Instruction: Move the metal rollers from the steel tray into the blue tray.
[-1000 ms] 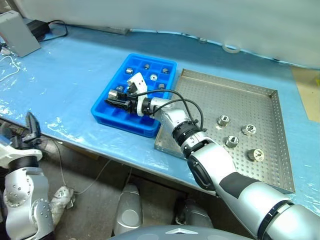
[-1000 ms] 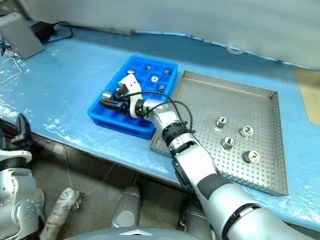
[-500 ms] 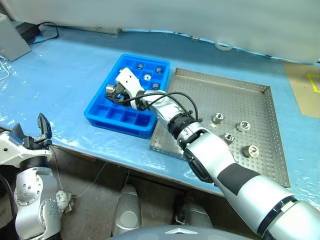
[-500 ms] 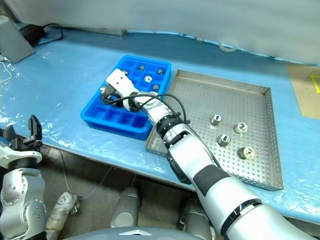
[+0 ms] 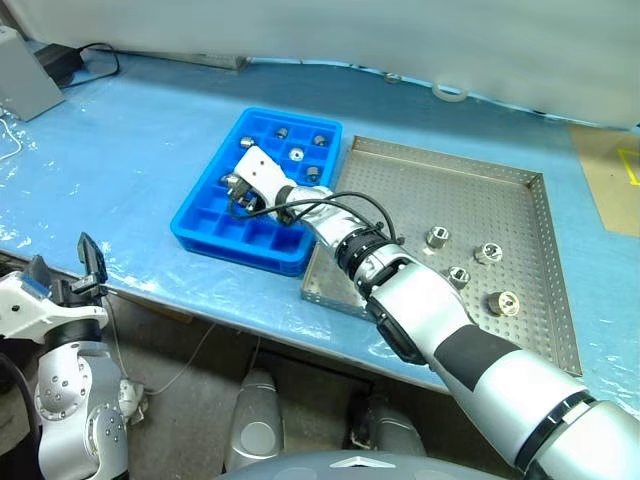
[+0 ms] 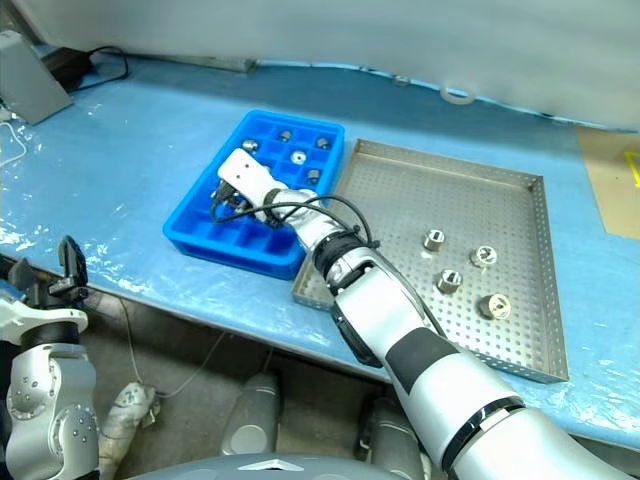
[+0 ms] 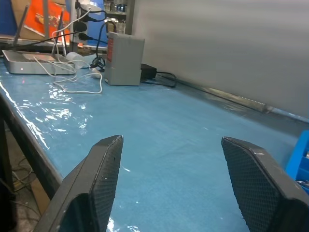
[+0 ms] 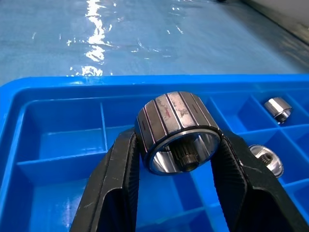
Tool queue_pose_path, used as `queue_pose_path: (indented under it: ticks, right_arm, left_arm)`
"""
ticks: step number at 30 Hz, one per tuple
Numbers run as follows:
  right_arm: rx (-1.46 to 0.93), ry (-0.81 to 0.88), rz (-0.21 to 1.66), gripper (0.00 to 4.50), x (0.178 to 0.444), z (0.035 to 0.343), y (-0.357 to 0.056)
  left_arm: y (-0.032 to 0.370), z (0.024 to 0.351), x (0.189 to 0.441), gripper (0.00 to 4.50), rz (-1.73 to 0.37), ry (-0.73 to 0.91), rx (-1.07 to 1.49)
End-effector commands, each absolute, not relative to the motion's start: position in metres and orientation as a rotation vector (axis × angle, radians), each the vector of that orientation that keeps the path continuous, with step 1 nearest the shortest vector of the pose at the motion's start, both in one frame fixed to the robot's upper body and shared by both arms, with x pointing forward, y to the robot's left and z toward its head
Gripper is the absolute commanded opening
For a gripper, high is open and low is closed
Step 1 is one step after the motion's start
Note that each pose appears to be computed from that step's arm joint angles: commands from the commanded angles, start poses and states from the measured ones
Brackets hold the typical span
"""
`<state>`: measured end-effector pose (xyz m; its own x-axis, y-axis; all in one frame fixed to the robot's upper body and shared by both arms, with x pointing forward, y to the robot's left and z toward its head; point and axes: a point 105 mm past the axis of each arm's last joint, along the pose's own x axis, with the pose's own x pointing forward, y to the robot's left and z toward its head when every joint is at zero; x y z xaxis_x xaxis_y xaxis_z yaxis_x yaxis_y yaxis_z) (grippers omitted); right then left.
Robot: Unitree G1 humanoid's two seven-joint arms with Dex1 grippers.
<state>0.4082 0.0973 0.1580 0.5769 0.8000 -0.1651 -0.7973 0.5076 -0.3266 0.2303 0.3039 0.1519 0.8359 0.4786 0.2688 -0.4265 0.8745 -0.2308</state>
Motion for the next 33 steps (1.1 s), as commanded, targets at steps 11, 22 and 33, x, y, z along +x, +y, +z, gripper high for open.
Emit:
queue_pose_path:
  ticks: [11,22,33]
  right_arm:
    - [-0.319,-0.115,1.147,1.73,0.344,0.204,0.196]
    - [-0.331,-0.096,1.107,1.73,0.356,0.202,0.184]
    - [-0.338,-0.06,1.018,1.73,0.38,0.199,0.159]
  left_arm:
    - [0.295,0.157,0.24,3.55,0.421,-0.341,-0.135]
    - [0.29,0.152,0.244,3.55,0.392,-0.315,-0.128]
    - [0.282,0.149,0.249,3.55,0.366,-0.304,-0.135]
